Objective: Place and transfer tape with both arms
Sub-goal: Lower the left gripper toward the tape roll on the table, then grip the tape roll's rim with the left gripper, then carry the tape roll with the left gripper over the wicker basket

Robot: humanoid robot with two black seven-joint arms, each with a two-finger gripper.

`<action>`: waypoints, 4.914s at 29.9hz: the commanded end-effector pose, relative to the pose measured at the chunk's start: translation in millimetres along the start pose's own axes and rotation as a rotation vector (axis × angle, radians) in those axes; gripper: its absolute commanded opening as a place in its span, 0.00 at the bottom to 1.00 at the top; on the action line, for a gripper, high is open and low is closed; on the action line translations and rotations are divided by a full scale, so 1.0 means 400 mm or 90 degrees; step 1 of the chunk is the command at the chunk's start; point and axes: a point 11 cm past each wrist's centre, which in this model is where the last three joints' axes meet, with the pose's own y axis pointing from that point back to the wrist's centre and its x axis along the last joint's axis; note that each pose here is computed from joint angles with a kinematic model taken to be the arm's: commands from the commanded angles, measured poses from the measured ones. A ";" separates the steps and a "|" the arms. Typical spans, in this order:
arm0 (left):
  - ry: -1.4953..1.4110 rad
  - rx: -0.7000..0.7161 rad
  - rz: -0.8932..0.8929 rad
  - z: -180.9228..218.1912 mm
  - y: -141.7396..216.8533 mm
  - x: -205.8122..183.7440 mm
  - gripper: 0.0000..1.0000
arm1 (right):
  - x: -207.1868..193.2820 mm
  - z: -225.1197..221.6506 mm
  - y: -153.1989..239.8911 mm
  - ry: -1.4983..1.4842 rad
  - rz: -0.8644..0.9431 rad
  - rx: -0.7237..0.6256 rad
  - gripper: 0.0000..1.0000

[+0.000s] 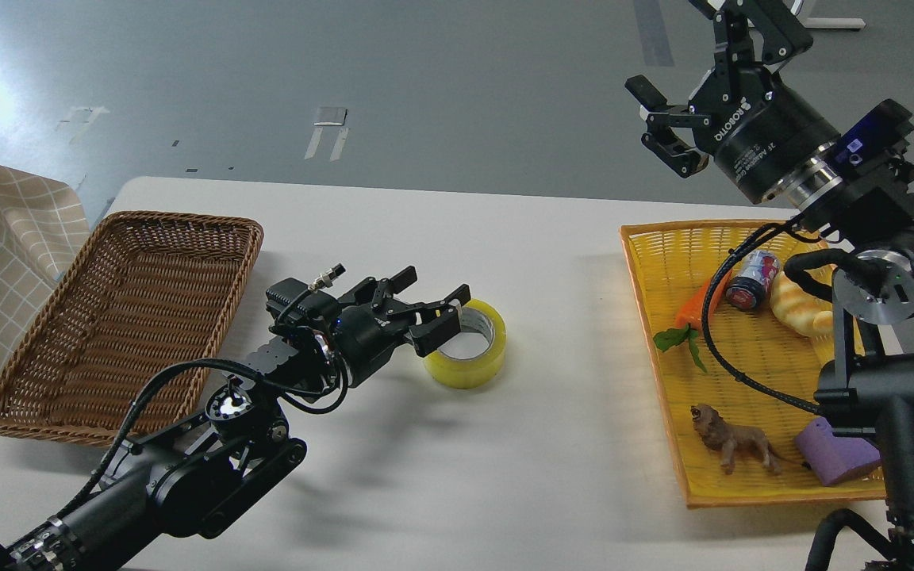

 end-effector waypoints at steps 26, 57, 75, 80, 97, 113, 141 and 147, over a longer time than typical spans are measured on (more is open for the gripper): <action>-0.127 0.079 -0.067 -0.022 -0.044 0.009 0.98 | -0.017 0.035 -0.004 0.017 -0.005 -0.034 1.00; -0.094 0.080 -0.132 0.014 -0.072 -0.079 0.90 | 0.007 0.082 0.037 -0.006 0.026 -0.054 1.00; -0.106 0.139 -0.187 -0.044 -0.058 -0.095 0.02 | 0.013 0.128 0.071 -0.023 0.041 -0.075 1.00; -0.106 0.141 -0.202 -0.045 -0.061 -0.090 0.00 | 0.014 0.130 0.073 -0.024 0.042 -0.077 1.00; -0.098 0.152 -0.180 -0.078 -0.069 -0.006 0.00 | 0.017 0.155 0.090 -0.033 0.050 -0.090 1.00; -0.089 0.144 -0.160 -0.107 -0.046 0.147 0.00 | 0.017 0.153 0.088 -0.033 0.049 -0.089 1.00; -0.167 0.263 -0.135 -0.436 0.445 0.522 0.00 | 0.021 0.171 0.090 -0.039 0.051 -0.101 1.00; -0.149 0.297 -0.187 -0.523 0.583 0.410 0.00 | 0.020 0.173 0.093 -0.040 0.051 -0.102 1.00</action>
